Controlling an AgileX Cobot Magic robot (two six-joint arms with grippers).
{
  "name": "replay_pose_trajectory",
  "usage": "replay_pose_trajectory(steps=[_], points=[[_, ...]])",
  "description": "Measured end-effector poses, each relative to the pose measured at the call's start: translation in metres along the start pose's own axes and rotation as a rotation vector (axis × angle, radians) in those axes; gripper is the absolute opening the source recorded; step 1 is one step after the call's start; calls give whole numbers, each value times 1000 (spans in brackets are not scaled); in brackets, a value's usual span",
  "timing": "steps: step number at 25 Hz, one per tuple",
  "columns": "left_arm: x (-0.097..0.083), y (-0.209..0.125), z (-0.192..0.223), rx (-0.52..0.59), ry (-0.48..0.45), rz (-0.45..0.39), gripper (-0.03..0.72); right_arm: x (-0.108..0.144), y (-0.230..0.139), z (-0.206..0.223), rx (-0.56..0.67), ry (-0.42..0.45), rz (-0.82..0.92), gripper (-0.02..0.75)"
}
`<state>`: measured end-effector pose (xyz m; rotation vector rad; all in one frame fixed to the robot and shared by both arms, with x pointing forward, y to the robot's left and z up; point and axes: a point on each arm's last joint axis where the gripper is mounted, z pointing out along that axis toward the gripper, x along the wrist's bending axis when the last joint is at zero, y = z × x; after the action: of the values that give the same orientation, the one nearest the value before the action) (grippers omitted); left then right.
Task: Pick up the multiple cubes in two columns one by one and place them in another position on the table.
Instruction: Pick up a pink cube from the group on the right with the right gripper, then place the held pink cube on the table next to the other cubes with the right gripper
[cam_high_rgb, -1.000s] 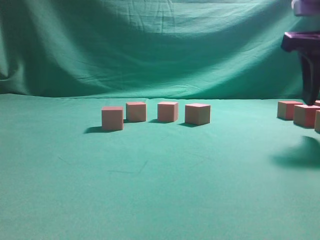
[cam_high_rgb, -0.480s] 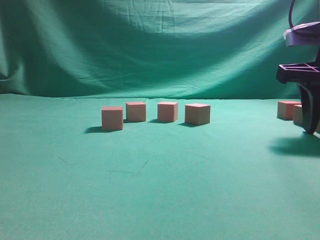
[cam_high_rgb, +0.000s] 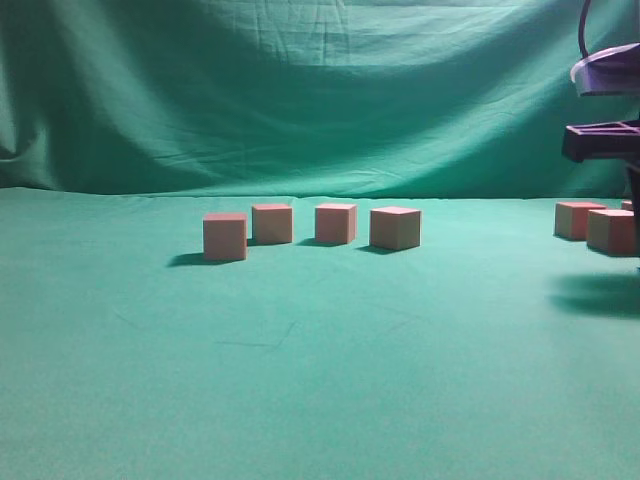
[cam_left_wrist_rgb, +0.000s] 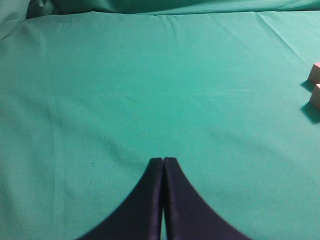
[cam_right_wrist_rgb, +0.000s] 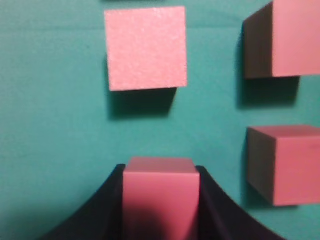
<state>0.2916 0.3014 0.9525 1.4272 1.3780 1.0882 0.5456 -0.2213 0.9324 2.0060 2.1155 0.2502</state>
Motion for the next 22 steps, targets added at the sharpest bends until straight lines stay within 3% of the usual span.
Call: replay_pose_trajectory(steps=[4, 10, 16, 22], points=[[0, 0, 0, 0, 0, 0, 0, -2, 7, -18, 48, -30, -9, 266], [0, 0, 0, 0, 0, 0, 0, 9, 6, -73, -67, 3, -46, 266], [0, 0, 0, 0, 0, 0, 0, 42, -14, -120, -158, 90, -148, 266], [0, 0, 0, 0, 0, 0, 0, 84, -38, -135, -172, 168, -300, 266]])
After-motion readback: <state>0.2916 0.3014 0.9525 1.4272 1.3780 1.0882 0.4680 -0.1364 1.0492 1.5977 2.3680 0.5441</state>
